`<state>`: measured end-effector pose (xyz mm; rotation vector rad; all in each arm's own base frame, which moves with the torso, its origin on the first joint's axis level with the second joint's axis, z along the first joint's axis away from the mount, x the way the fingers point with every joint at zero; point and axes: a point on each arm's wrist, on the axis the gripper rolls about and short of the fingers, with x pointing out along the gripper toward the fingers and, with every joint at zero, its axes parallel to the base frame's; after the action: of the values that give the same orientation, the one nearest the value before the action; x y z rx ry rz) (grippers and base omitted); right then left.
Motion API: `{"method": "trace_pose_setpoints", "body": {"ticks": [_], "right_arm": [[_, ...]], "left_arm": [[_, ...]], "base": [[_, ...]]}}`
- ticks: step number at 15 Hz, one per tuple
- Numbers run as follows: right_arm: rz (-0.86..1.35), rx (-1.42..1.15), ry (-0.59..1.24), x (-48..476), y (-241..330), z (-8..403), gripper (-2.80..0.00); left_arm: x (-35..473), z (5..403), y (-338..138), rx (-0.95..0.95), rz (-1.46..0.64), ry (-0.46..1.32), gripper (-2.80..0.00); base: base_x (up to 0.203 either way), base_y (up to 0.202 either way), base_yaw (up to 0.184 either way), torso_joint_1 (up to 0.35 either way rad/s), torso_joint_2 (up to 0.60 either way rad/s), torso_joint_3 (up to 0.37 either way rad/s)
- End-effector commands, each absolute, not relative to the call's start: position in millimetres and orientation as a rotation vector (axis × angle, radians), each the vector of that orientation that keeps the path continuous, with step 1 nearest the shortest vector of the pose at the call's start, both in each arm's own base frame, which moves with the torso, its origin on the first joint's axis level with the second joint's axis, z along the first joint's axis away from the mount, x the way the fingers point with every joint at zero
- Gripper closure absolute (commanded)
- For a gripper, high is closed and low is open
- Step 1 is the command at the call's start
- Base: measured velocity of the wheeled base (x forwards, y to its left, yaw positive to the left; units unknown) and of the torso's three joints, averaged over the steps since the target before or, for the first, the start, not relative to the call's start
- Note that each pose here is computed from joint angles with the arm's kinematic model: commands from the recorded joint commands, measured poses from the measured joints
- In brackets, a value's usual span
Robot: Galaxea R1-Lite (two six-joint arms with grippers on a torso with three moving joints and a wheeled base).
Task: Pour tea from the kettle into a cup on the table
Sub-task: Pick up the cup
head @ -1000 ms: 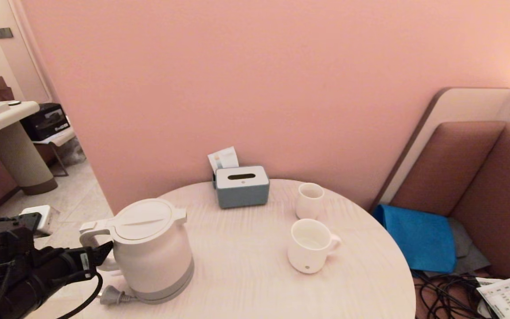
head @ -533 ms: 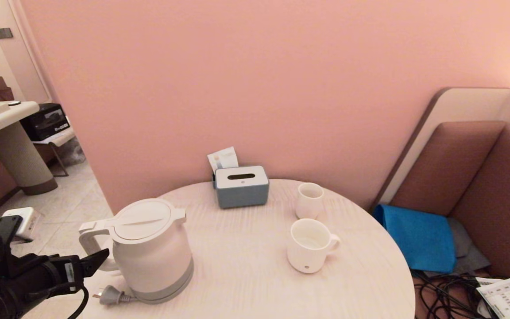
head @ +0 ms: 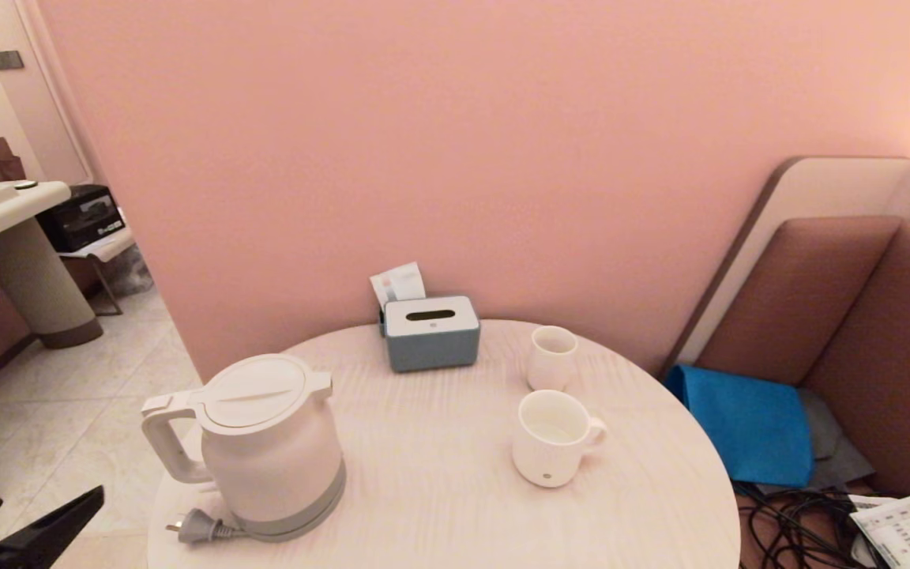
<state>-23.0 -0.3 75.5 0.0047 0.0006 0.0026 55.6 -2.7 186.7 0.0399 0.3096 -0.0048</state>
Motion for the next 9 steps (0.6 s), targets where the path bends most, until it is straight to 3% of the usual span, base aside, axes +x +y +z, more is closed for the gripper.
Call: {"method": "trace_pose_setpoints", "body": {"ticks": [1, 5, 9], "right_arm": [[0.003, 0.005, 0.003, -22.8, -0.3, 75.2, 0.0], [0.003, 0.005, 0.003, -22.8, -0.3, 75.2, 0.0], [0.003, 0.005, 0.003, -22.8, -0.3, 75.2, 0.0]], "left_arm": [[11.0, 191.7, 1.2, 0.109, 0.008, 0.119, -2.8], [-24.9, 177.6, 0.7, 0.163, 0.231, 0.054, -2.8], [-19.1, 160.2, -2.9, 0.042, 0.054, 0.101, -2.8]], "base": [[0.0, 0.0, 0.0, 0.0, 0.0, 0.0], [0.0, 0.0, 0.0, 0.0, 0.0, 0.0], [0.0, 0.0, 0.0, 0.0, 0.0, 0.0]]}}
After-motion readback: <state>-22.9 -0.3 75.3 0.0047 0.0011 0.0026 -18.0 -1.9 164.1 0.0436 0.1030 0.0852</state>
